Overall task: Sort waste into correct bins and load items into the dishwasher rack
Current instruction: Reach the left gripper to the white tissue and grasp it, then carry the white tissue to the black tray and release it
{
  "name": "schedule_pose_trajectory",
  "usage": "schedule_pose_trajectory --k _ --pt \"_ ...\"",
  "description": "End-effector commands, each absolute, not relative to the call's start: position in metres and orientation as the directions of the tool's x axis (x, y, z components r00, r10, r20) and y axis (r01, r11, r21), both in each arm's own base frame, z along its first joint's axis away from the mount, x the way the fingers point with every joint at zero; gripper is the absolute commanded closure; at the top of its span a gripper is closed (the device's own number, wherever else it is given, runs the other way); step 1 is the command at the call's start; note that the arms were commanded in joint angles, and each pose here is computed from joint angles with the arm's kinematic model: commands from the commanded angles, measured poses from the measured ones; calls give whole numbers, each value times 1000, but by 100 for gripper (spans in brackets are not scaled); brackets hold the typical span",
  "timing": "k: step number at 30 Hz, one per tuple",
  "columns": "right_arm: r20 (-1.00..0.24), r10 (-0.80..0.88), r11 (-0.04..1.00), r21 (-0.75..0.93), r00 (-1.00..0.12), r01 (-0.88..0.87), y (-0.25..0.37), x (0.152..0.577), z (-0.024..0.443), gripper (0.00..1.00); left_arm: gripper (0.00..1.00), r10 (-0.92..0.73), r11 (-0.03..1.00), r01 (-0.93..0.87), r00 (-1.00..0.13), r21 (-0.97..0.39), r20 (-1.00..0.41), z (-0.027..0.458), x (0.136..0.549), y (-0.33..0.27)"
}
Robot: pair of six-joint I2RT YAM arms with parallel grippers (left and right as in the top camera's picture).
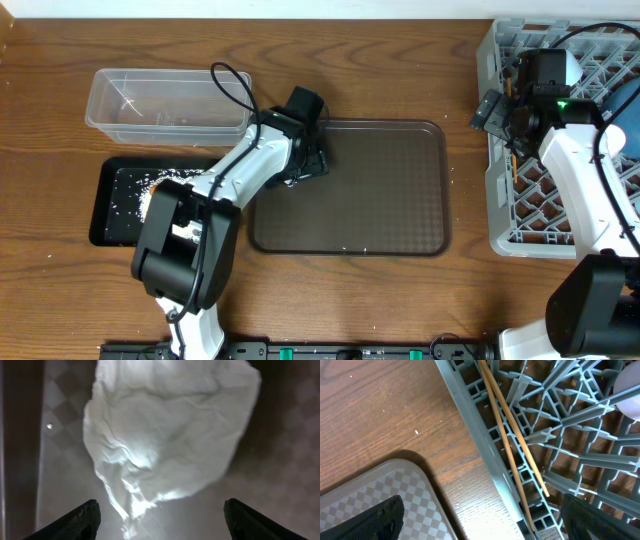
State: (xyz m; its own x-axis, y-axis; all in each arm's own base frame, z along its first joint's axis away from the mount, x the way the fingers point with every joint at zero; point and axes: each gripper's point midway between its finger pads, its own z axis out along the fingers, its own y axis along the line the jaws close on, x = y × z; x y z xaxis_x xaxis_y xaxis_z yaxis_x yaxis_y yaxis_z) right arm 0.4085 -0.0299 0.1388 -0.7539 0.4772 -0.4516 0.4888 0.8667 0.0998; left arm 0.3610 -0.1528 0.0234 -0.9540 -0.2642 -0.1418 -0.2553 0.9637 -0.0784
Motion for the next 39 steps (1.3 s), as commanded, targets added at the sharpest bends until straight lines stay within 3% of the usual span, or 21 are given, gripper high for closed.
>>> schedule_pose_trajectory --k 1,4,6,9,14,15,28,34,39 --pt "-454 489 857 94 -745 506 -33 408 138 1 18 -284 958 -286 -947 -7 -154 11 364 -140" --pt "-453 489 857 94 -745 506 -33 408 138 1 19 -284 958 -288 -949 9 -133 -2 362 -140" --pt "-453 489 857 94 -745 506 -33 408 138 1 25 -283 958 -287 -950 13 -128 -7 362 -140" --pt "-453 489 857 94 -745 506 -33 408 138 1 44 -284 958 -288 -950 14 -127 -9 362 -140" --pt "-453 489 857 94 -745 506 -33 408 138 1 89 -285 958 -288 -948 3 -141 1 363 -140" --pt "-454 489 857 94 -745 506 -33 408 139 1 94 -285 958 -288 -947 -3 -148 6 364 -141" --pt "-454 489 857 94 -745 506 -33 408 138 1 94 -320 947 -289 -887 -142 -332 138 350 -128" --pt "-454 489 857 94 -745 506 -33 408 138 1 94 -529 829 -552 -723 -89 -445 184 329 -51" --pt "-454 489 857 94 -745 506 -33 408 139 1 94 -637 728 -680 -625 -88 -451 200 311 1"
